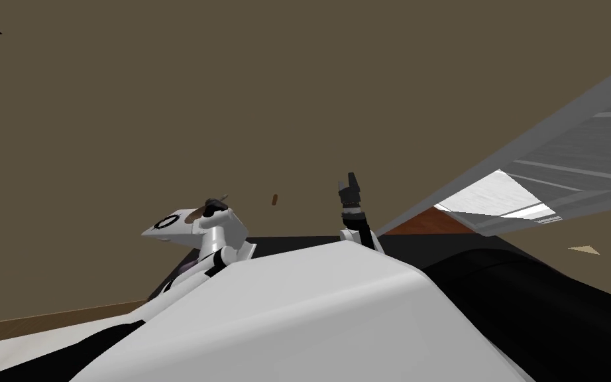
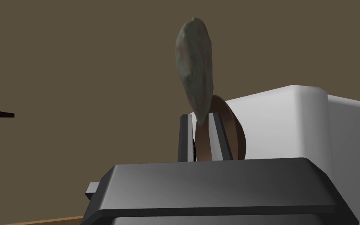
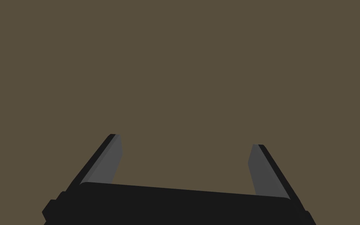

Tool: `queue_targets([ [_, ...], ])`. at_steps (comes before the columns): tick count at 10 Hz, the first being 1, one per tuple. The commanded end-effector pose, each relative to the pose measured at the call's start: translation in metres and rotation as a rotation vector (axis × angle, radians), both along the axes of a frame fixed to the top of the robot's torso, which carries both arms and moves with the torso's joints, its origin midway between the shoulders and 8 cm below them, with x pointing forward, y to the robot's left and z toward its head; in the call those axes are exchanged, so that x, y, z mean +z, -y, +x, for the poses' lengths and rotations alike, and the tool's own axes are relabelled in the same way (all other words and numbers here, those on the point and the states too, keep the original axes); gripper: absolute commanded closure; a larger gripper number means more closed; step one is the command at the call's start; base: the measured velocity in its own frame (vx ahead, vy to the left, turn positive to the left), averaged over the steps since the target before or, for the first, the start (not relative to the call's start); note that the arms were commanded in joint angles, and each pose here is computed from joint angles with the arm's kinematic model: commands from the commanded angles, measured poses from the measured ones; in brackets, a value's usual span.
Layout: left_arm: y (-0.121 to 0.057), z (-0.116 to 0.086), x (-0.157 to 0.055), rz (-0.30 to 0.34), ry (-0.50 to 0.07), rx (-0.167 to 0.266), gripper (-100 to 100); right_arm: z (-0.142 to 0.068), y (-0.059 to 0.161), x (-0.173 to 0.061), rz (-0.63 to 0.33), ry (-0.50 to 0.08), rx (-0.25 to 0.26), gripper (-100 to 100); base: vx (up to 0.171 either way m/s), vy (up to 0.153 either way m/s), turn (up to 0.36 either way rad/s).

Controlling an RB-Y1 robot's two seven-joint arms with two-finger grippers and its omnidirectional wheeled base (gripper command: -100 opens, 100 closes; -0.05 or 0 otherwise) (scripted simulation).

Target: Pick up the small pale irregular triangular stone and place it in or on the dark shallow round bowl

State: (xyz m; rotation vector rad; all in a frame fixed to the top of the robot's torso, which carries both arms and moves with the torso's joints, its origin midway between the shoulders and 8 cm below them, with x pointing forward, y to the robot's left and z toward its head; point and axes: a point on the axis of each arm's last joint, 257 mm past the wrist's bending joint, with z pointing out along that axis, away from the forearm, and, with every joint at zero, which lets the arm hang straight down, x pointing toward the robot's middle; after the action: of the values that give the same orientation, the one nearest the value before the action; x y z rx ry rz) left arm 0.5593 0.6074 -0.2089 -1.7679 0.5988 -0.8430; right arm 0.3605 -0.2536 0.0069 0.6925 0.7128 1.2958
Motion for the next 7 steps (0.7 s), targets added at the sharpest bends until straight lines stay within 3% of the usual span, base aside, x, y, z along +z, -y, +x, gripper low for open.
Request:
queue_targets([
  [1,-0.015,0.000,0.003,-0.030,-0.017,0.039,100,0.000,0.000,0.000,0.000,0.000,0.000,0,-0.005,0.019,-0.027],
  [5,-0.051,-0.006,0.004,-0.099,-0.063,0.124,100,0.000,0.000,0.000,0.000,0.000,0.000,0,0.007,0.049,-0.005],
  [7,-0.057,-0.009,-0.001,-0.120,-0.083,0.143,100,0.000,0.000,0.000,0.000,0.000,0.000,0,0.005,0.038,0.006],
])
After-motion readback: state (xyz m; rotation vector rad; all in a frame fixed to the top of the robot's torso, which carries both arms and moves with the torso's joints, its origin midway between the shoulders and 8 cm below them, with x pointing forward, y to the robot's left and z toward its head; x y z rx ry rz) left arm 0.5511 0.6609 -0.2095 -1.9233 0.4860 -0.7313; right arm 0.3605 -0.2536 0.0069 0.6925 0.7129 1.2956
